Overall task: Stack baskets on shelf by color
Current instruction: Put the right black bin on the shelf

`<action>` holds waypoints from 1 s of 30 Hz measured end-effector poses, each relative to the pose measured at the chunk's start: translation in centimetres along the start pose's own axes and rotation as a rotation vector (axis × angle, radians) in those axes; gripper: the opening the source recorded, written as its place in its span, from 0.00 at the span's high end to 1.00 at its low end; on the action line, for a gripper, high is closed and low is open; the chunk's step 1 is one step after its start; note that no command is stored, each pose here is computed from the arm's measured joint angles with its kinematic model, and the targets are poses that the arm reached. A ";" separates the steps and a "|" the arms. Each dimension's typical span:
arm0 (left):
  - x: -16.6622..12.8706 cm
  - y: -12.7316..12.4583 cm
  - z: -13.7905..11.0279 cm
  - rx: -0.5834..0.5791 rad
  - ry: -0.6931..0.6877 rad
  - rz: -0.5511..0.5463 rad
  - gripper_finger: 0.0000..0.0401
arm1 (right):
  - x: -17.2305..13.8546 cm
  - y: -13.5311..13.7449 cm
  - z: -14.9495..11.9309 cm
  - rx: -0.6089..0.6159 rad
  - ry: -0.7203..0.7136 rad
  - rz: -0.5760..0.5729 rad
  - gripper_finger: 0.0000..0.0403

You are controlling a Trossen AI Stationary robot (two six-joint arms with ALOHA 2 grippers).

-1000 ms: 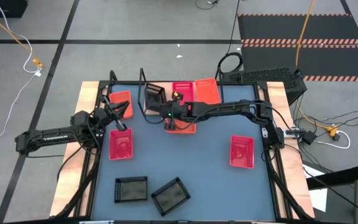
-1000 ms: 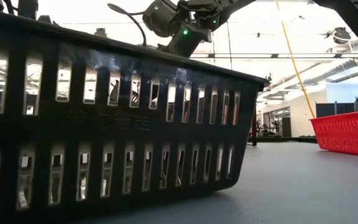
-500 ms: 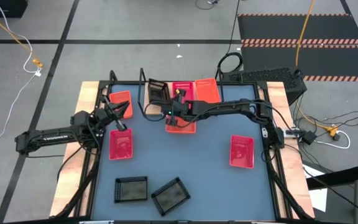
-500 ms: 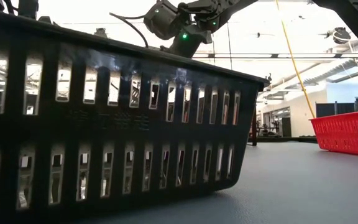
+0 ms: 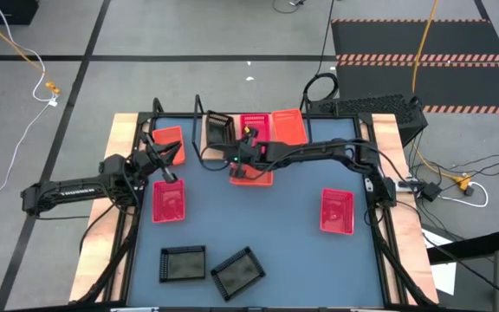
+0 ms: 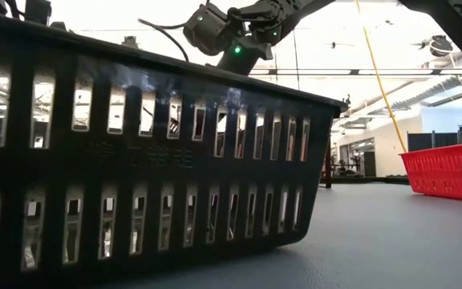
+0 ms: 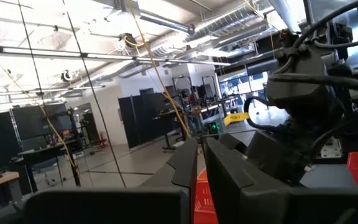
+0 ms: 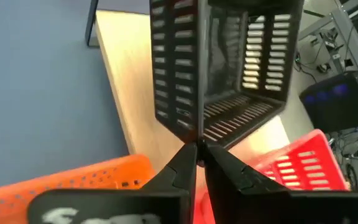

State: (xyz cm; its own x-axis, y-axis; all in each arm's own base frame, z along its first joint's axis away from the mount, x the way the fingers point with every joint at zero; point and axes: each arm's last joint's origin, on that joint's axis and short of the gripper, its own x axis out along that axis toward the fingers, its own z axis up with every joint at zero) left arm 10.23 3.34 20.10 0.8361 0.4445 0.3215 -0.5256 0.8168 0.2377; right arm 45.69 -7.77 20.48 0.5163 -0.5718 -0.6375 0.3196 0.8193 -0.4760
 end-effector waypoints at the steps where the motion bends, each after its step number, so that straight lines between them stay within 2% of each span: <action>1: 0.0 0.0 0.0 -0.002 0.003 -0.001 0.91 | 0.1 0.1 0.0 0.007 -0.004 0.001 0.92; 9: 0.0 -0.1 -0.3 -0.029 0.035 -0.012 0.91 | -0.2 0.0 0.3 0.020 -0.029 0.000 0.77; 12: 0.0 -0.2 -0.5 -0.043 0.051 -0.016 0.91 | -0.4 0.0 1.0 0.029 -0.083 -0.004 0.73; 16: 0.0 -0.2 -0.7 -0.058 0.070 -0.021 0.91 | -1.0 0.0 1.9 0.001 -0.184 0.073 0.68; 20: 0.0 -0.3 -0.8 -0.065 0.078 -0.023 0.91 | 0.3 -0.8 1.9 -0.031 -0.239 0.161 0.67; 23: 0.0 -0.3 -0.8 -0.090 0.078 -0.024 0.91 | 2.2 -1.1 0.8 -0.019 -0.203 0.247 0.68; 25: 0.0 -0.3 -0.8 -0.100 0.080 -0.024 0.91 | 2.9 -1.2 0.4 -0.015 -0.185 0.245 0.69; 30: 0.0 -0.3 -0.8 -0.116 0.085 -0.025 0.91 | 2.5 -1.4 1.1 -0.033 -0.241 0.237 0.71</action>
State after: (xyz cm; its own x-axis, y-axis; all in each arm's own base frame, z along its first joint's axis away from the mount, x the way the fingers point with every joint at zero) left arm 10.48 3.38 19.27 0.8615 0.4489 0.2372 -0.4869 0.8628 0.1358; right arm 47.38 -10.29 20.19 0.7473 -0.3359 -0.5734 0.1444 0.9243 -0.3532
